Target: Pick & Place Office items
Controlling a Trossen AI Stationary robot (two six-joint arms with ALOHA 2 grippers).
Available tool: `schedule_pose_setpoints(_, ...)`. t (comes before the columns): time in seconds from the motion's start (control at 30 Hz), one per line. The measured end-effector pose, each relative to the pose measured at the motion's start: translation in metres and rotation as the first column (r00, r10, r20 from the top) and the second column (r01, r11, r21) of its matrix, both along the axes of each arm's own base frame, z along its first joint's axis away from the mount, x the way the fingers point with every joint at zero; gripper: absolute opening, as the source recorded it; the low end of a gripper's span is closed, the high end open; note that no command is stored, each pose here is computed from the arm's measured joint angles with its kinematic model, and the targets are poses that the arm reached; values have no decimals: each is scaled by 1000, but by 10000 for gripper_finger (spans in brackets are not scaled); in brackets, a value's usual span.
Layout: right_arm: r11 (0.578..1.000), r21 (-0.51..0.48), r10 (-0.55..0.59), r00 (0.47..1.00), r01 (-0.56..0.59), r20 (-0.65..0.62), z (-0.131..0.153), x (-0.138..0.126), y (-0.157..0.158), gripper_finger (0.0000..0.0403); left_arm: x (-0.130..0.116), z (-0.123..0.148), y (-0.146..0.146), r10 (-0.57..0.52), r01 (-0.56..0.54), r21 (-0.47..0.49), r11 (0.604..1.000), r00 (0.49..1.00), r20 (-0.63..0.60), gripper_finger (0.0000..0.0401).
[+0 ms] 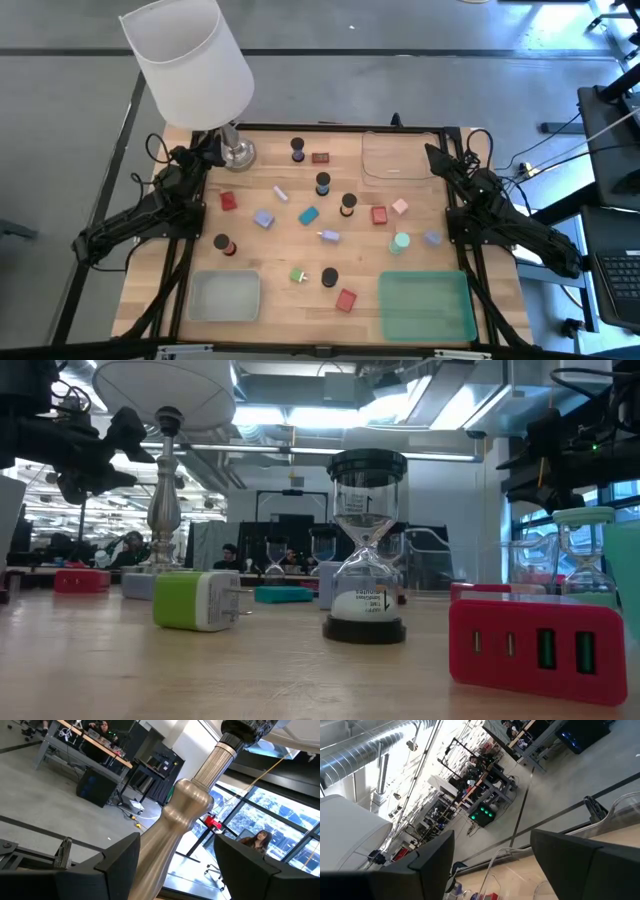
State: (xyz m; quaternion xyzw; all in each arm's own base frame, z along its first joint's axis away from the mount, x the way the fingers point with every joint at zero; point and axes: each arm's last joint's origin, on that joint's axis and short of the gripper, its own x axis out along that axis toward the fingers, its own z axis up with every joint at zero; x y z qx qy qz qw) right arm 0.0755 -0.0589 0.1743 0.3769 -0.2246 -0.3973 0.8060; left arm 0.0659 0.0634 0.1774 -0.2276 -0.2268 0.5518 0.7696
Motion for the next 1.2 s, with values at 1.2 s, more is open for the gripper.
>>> schedule_pose_setpoints(1.2, 808, 359, 165, 763, -468, 624, 5, 6, 6, 265, 0, 0, 0, 0, 0, 0, 1000, 1000, 0, 251)
